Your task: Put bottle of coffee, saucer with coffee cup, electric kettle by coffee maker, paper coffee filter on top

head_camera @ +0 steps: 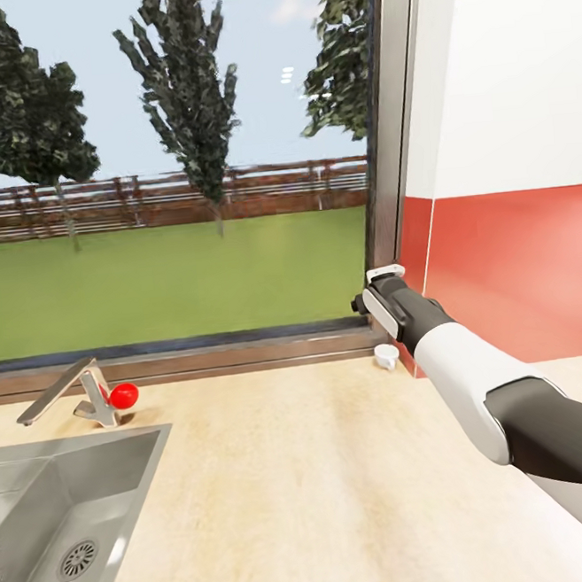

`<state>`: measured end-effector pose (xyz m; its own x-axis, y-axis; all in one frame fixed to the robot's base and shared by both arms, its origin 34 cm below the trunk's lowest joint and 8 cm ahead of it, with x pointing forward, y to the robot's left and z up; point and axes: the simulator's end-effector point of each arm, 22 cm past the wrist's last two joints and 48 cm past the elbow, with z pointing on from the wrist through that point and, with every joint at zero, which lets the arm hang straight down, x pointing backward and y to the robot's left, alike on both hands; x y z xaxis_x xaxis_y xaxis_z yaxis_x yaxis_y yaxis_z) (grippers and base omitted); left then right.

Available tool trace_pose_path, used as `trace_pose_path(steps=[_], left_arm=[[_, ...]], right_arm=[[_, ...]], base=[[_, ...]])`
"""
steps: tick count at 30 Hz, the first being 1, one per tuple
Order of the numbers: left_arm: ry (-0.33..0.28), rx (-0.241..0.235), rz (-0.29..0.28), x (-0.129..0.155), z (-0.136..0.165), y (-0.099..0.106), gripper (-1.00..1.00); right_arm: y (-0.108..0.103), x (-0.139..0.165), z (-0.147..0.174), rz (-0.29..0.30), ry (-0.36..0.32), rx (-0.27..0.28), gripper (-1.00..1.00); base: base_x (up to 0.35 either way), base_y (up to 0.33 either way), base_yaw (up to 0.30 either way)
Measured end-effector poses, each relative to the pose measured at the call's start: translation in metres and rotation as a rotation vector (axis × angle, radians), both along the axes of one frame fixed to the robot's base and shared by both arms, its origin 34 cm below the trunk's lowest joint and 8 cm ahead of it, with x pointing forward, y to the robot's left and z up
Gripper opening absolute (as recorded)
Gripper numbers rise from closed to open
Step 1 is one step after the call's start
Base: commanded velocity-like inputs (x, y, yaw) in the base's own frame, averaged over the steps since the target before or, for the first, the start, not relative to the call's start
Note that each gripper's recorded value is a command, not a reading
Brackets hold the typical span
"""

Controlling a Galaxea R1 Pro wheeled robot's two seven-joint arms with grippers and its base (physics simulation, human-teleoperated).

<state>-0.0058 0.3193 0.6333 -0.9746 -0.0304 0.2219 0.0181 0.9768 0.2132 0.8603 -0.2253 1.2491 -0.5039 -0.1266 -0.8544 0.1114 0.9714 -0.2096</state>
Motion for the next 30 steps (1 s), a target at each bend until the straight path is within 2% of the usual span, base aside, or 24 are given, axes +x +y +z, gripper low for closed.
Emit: trace_pose_path(steps=[14, 30], left_arm=[[0.021, -0.001, -0.004, -0.007, 0.002, -0.001, 1.0], [0.047, -0.002, -0.003, -0.017, 0.006, -0.001, 1.0]], right_arm=[[0.0, 0.005, -0.015, -0.001, 0.019, 0.004, 1.0], [-0.001, 0.011, -0.034, -0.001, 0.044, 0.004, 1.0]], base=[[0.0, 0.0, 0.079], [0.0, 0.0, -0.001]])
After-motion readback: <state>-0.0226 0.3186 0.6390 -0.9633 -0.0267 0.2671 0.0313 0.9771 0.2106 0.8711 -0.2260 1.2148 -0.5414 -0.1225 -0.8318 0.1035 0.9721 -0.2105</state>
